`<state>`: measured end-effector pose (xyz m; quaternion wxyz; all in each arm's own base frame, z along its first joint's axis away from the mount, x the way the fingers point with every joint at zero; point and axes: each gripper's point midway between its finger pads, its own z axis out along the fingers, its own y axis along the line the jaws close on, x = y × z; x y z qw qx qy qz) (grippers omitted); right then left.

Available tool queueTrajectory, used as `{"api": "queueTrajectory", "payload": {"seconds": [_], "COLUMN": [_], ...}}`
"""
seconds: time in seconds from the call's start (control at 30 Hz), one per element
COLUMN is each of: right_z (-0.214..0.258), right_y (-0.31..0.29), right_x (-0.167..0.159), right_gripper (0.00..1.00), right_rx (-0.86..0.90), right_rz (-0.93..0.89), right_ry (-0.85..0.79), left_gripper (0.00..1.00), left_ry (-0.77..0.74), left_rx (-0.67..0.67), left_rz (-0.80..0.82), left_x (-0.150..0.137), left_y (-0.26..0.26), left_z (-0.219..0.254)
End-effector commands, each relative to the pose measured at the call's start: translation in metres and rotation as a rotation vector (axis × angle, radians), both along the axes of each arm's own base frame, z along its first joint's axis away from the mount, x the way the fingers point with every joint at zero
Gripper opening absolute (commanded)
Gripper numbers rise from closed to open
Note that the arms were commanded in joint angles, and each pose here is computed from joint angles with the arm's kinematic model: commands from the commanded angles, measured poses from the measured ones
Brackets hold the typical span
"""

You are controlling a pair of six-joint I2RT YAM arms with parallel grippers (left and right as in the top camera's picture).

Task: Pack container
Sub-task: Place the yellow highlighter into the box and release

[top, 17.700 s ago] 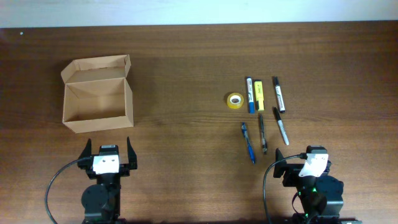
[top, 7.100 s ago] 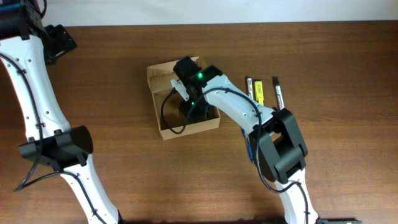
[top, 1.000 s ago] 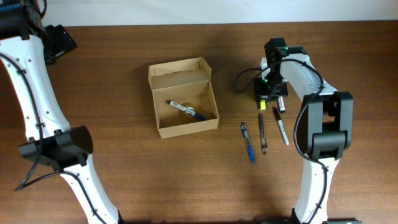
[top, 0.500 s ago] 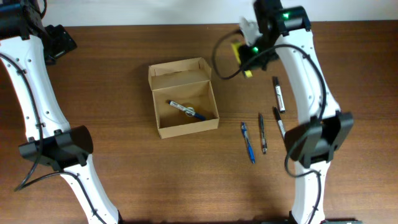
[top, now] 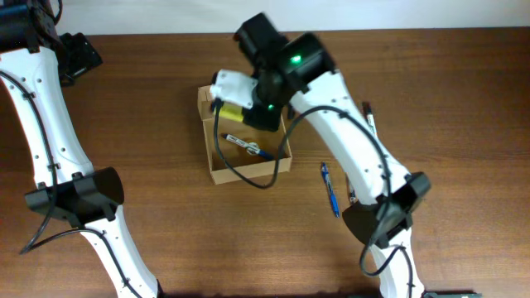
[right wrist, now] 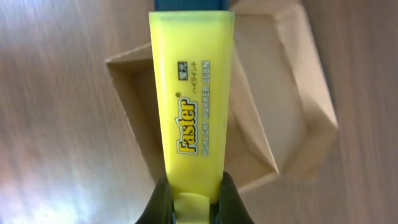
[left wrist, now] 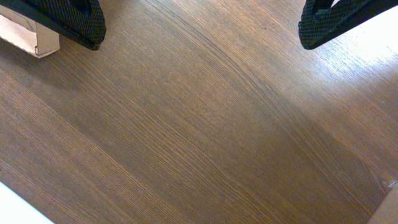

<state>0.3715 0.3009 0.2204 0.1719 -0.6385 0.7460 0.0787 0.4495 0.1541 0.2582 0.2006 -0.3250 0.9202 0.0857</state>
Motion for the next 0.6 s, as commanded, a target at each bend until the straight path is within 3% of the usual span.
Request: {"api": "queueTrajectory", "payload": {"seconds": [0.0,0.3,0.57], "right_z": [-0.046,-0.146,-0.180], "right_y": [0.006,-0.002,-0.007], "right_x": [0.002,0.001,-0.008], "right_gripper": [0.04,0.04,0.04], "right_rx": [-0.054,-0.100,-0.104], "right_rz": [0.138,0.129,0.058], "right_ry": [0.028,0.113,0.162], "left_gripper": [1.00,1.00,1.00], "left_ry": [0.012,0.012,0.012], "left_rx": [0.016,0.016,0.016], "left_rz": [-0.004,-0.004,-0.004], "left_x": [-0.001,-0.001,-0.001], "left_y": [0.005,0.005,0.005], "left_z": [-0.002,-0.002,-0.002]}}
